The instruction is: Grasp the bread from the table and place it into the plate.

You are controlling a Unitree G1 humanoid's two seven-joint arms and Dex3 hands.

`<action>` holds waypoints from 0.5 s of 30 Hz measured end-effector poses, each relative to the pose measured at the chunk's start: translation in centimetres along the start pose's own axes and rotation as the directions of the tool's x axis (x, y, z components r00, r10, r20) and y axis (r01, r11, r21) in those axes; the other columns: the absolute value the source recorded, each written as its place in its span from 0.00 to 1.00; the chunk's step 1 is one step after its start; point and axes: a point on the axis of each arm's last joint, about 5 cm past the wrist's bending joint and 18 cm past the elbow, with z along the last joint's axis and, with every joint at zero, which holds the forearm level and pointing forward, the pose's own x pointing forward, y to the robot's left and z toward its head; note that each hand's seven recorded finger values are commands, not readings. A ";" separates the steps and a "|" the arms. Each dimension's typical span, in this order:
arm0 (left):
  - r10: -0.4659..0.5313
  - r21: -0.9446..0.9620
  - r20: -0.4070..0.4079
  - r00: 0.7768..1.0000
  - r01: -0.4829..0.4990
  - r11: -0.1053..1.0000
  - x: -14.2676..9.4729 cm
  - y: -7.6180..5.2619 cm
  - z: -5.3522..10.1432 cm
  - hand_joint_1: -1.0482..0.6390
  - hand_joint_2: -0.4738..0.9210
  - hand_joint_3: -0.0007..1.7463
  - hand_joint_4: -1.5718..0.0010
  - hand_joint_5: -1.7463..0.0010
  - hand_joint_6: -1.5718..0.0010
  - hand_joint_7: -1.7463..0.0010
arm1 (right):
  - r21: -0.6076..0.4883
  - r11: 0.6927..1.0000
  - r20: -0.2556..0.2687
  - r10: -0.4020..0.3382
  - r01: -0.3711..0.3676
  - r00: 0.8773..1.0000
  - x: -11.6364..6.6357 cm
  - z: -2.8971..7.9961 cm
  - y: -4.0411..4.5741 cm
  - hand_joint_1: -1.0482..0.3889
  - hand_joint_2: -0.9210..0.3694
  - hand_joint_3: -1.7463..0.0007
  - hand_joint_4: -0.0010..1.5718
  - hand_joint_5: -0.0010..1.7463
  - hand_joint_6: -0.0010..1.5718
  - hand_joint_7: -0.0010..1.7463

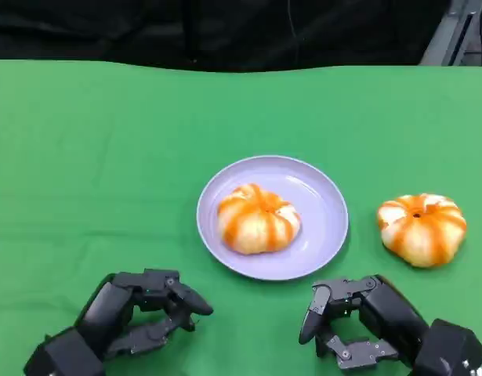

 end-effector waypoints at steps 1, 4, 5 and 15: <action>-0.005 0.002 0.002 1.000 0.005 1.000 0.0 -0.1 0.0 0.63 0.91 0.41 0.51 0.16 0.45 0.34 | 0.001 1.000 0.001 0.000 0.000 1.000 0.0 0.0 -0.01 0.85 0.31 0.34 0.62 0.80 0.63 0.63; -0.020 0.010 0.012 1.000 0.020 1.000 0.2 -0.3 0.0 0.62 0.84 0.50 0.50 0.15 0.44 0.34 | 0.006 1.000 0.002 0.000 0.000 1.000 0.0 0.0 -0.03 0.84 0.32 0.33 0.62 0.80 0.62 0.63; -0.024 0.010 0.015 1.000 0.024 1.000 0.2 -0.5 0.0 0.61 0.83 0.51 0.50 0.15 0.44 0.33 | 0.006 1.000 0.002 0.000 0.000 1.000 0.0 0.0 -0.04 0.84 0.33 0.33 0.62 0.80 0.62 0.63; -0.040 -0.004 0.015 0.999 0.040 0.999 0.5 -1.3 0.0 0.59 0.78 0.56 0.51 0.13 0.46 0.32 | 0.007 1.000 0.003 0.003 -0.003 1.000 0.0 0.0 -0.05 0.85 0.32 0.34 0.61 0.80 0.62 0.63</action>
